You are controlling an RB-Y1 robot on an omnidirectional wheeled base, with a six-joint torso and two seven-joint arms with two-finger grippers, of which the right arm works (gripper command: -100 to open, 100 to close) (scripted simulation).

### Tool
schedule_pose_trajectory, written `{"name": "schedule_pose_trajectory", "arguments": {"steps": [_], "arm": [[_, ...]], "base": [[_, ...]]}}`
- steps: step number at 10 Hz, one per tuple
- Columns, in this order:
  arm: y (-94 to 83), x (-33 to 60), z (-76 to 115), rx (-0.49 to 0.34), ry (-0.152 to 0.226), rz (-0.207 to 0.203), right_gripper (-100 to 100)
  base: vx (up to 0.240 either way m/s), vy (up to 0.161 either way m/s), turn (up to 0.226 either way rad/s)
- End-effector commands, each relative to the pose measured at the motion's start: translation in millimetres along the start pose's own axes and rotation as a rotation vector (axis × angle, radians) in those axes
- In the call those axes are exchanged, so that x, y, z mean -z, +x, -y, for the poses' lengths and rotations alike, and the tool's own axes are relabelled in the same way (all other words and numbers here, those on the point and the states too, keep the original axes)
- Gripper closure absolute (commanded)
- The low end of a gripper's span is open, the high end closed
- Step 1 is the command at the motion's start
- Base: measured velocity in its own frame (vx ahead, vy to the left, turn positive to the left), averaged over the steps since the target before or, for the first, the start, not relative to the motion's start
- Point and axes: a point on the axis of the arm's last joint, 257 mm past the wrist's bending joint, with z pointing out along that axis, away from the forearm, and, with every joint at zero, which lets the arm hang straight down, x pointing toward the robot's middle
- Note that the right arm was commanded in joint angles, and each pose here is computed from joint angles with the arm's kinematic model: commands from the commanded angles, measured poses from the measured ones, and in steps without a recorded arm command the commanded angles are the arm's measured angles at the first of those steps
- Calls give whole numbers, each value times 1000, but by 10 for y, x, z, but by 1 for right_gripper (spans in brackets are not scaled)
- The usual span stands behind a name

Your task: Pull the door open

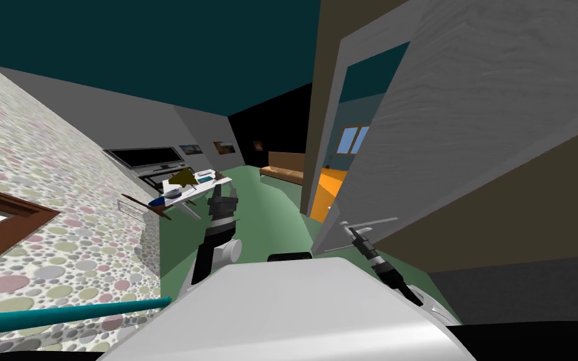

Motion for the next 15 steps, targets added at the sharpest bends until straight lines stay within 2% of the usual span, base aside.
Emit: {"name": "schedule_pose_trajectory", "arguments": {"steps": [1, 3, 4, 9, 13, 14, 15], "arm": [[36, 163, 36, -3, 0, 9, 100], [40, 350, 40, -4, 1, 26, 100], [40, 350, 40, -4, 1, 26, 100], [47, 832, 14, 1, 3, 69, 100], [48, 1126, -27, 9, 6, 96, 100], [49, 1230, -46, 13, 7, 106, 100], [49, 1230, -46, 13, 7, 106, 100]], "base": [[-116, -76, 237], [-122, -70, 210], [-69, -47, 59], [-97, -54, 189], [-106, -51, 171], [-115, -50, 189], [-88, -31, 98]]}}
